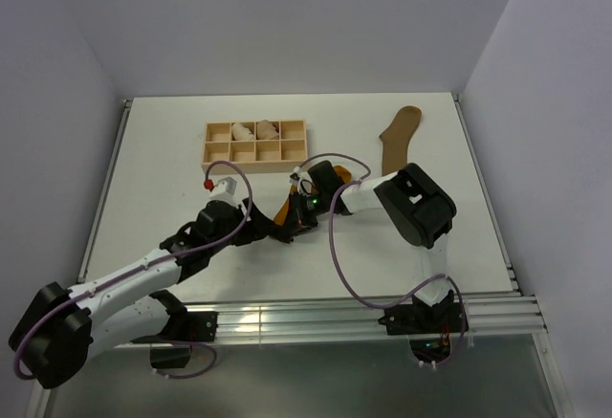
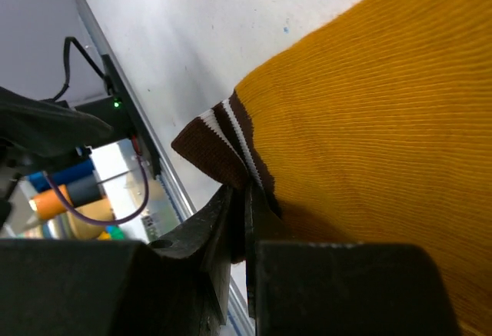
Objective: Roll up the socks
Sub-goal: Roll the sock at the center of the board.
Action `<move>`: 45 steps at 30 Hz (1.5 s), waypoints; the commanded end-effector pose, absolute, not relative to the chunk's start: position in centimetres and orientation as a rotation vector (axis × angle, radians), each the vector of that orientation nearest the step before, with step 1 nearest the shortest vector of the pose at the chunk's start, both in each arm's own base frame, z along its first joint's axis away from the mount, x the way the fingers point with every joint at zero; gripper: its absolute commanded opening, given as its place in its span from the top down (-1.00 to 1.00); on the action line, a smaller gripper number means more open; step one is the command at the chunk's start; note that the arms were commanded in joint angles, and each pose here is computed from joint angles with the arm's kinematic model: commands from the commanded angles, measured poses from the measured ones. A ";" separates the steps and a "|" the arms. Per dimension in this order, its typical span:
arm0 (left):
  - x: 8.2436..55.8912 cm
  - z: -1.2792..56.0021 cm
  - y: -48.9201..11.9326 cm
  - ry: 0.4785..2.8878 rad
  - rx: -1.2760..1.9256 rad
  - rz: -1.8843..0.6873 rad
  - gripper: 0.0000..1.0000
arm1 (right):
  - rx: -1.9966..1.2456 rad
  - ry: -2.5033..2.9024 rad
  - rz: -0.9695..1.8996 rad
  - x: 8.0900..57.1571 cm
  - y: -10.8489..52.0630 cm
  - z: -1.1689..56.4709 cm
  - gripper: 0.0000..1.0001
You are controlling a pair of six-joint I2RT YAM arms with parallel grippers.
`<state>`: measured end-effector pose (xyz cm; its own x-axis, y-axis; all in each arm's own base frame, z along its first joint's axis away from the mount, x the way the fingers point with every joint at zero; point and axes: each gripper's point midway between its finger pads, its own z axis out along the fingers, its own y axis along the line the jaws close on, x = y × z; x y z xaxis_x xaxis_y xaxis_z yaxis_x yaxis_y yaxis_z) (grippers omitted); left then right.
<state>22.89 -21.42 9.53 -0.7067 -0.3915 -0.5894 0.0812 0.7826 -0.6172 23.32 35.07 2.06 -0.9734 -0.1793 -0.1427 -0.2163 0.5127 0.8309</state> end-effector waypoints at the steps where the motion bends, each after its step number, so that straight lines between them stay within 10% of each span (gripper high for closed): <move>1: 23.4 9.6 -22.6 2.169 -0.248 -0.854 -0.37 | -0.303 2.689 1.535 24.4 35.6 2.6 1.00; 14: 25.6 7.6 -23.5 2.174 -0.271 -0.736 0.31 | -0.289 2.688 1.560 24.4 35.7 2.3 1.00; 40: 26.4 2.9 -24.9 2.318 -0.246 -0.645 0.70 | -0.263 2.691 1.552 24.5 35.6 1.8 1.00; 45: 26.7 5.4 -24.8 2.253 -0.266 -0.684 0.32 | -0.247 2.689 1.563 24.6 35.8 1.6 1.00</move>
<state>26.22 -24.37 2.98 -0.7252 -0.3558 -0.5895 -0.0016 0.8570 -0.5153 23.55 35.55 2.05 -0.9857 -0.1503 -0.0766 -0.1410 0.4856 0.8627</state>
